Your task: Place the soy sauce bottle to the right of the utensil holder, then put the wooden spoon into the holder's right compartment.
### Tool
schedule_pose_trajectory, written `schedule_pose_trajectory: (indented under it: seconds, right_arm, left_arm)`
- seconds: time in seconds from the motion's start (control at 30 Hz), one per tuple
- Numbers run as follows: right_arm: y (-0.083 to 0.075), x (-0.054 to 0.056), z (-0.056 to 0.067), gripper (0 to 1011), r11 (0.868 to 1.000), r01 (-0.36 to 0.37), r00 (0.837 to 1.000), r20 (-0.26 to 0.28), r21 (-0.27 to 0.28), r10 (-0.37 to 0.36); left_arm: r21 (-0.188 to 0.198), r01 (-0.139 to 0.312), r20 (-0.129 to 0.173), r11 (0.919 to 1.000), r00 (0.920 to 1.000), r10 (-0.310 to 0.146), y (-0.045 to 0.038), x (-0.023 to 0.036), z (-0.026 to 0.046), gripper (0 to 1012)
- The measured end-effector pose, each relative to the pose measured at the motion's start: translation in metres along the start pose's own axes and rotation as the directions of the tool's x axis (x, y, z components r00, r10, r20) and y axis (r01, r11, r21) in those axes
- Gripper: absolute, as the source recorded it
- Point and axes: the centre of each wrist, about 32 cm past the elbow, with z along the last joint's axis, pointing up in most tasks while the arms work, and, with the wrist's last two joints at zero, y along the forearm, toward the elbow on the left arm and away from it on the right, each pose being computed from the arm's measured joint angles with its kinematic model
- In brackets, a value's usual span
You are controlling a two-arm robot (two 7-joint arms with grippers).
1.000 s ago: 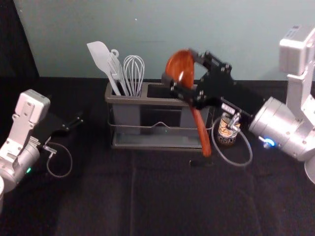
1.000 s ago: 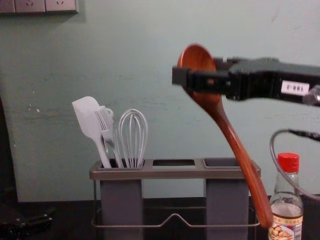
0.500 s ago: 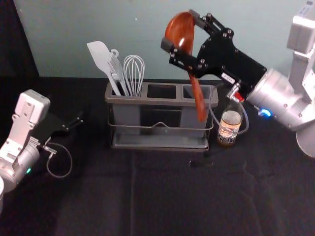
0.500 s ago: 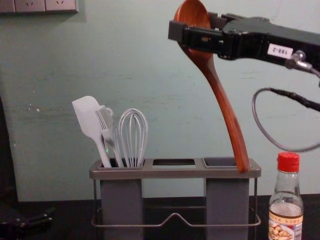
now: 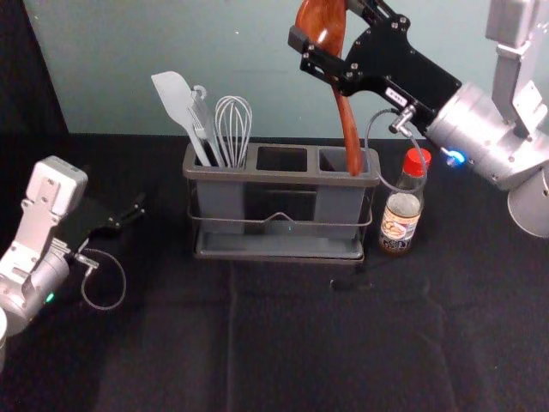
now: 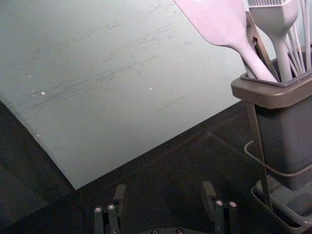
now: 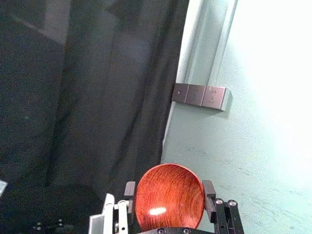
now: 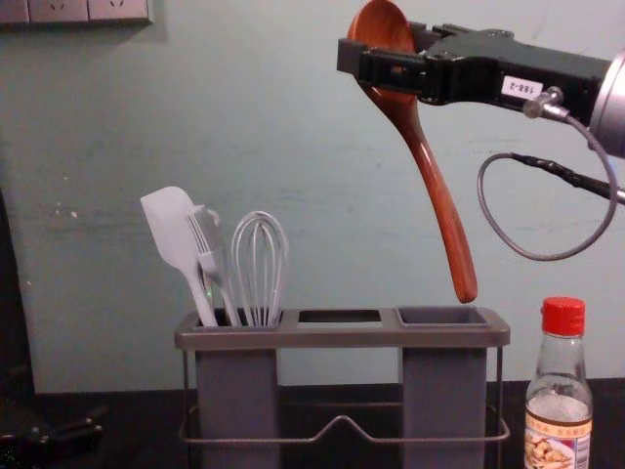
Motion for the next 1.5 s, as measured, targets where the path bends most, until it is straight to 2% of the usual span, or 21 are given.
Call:
schedule_pose_trajectory:
  seconds: [0.3, 0.83, 1.2, 1.5]
  right_arm:
    - [0.014, 0.011, -0.009, 838, 0.999, 0.02, 1.0, 0.008, -0.036, -0.02]
    - [0.028, 0.016, -0.025, 838, 0.996, 0.05, 0.999, 0.027, -0.08, -0.048]
    - [0.03, 0.014, -0.034, 838, 0.995, 0.045, 0.999, 0.018, -0.095, -0.043]
    - [0.025, 0.009, -0.044, 838, 0.993, 0.047, 0.999, 0.006, -0.109, -0.046]
  left_arm:
    - [0.0, 0.0, 0.0, 1.0, 1.0, 0.0, 0.0, 0.0, 0.0, 1005]
    - [0.0, 0.0, 0.0, 1.0, 1.0, 0.0, 0.0, 0.0, 0.0, 1005]
    - [0.0, 0.0, 0.0, 1.0, 1.0, 0.0, 0.0, 0.0, 0.0, 1005]
    - [0.0, 0.0, 0.0, 1.0, 1.0, 0.0, 0.0, 0.0, 0.0, 1005]
